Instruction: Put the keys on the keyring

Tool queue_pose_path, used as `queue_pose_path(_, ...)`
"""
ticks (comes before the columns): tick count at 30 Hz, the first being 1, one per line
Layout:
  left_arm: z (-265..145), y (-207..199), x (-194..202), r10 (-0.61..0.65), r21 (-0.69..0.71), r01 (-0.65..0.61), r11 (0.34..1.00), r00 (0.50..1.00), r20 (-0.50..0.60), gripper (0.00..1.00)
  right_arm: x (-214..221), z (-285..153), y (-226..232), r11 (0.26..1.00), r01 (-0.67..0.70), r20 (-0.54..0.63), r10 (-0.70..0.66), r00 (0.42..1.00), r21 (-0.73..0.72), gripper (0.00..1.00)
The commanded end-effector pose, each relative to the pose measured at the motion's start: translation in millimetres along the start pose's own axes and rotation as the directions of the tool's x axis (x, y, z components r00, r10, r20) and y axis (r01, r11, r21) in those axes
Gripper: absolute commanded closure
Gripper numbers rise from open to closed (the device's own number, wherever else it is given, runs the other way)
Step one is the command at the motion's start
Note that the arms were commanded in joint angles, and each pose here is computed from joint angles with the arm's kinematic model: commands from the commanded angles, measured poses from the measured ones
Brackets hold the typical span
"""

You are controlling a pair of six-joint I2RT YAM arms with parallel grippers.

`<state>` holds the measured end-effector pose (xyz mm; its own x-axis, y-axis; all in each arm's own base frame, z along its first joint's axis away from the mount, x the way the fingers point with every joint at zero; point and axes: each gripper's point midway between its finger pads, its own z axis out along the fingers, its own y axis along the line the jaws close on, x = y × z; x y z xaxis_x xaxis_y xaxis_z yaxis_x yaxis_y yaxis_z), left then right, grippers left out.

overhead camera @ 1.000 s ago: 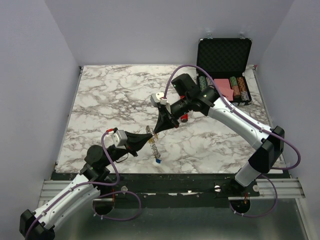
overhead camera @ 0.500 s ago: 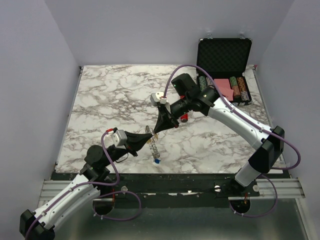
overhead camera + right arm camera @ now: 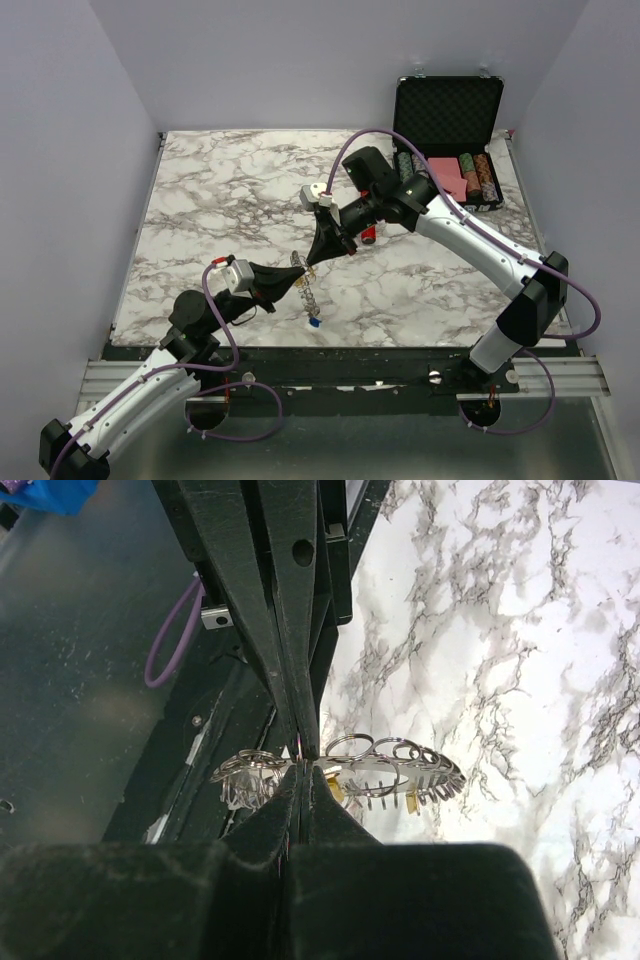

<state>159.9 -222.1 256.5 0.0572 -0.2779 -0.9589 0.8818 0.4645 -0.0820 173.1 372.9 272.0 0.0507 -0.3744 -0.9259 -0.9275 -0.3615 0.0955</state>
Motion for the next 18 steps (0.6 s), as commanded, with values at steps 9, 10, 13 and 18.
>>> queue_pose_path(9, 2, 1, -18, 0.011, -0.012, -0.010, 1.000, 0.998, 0.063, 1.00, 5, 4, -3, 1.000, -0.014, -0.005, 0.014, 1.000, -0.002, 1.00)
queue_pose_path(10, 2, 1, -17, 0.009, -0.014, -0.008, 1.000, 0.998, 0.060, 1.00, 4, 4, -4, 1.000, -0.012, -0.007, 0.012, 1.000, 0.008, 1.00)
queue_pose_path(13, 1, 2, -15, -0.003, -0.020, 0.004, 1.000, 0.999, 0.052, 1.00, -1, 0, -8, 0.999, -0.009, -0.013, 0.010, 1.000, 0.037, 1.00)
queue_pose_path(18, -4, 4, -15, -0.041, -0.052, 0.044, 0.998, 0.997, 0.060, 1.00, -2, -6, -10, 0.998, 0.004, -0.029, -0.002, 1.000, 0.062, 1.00)
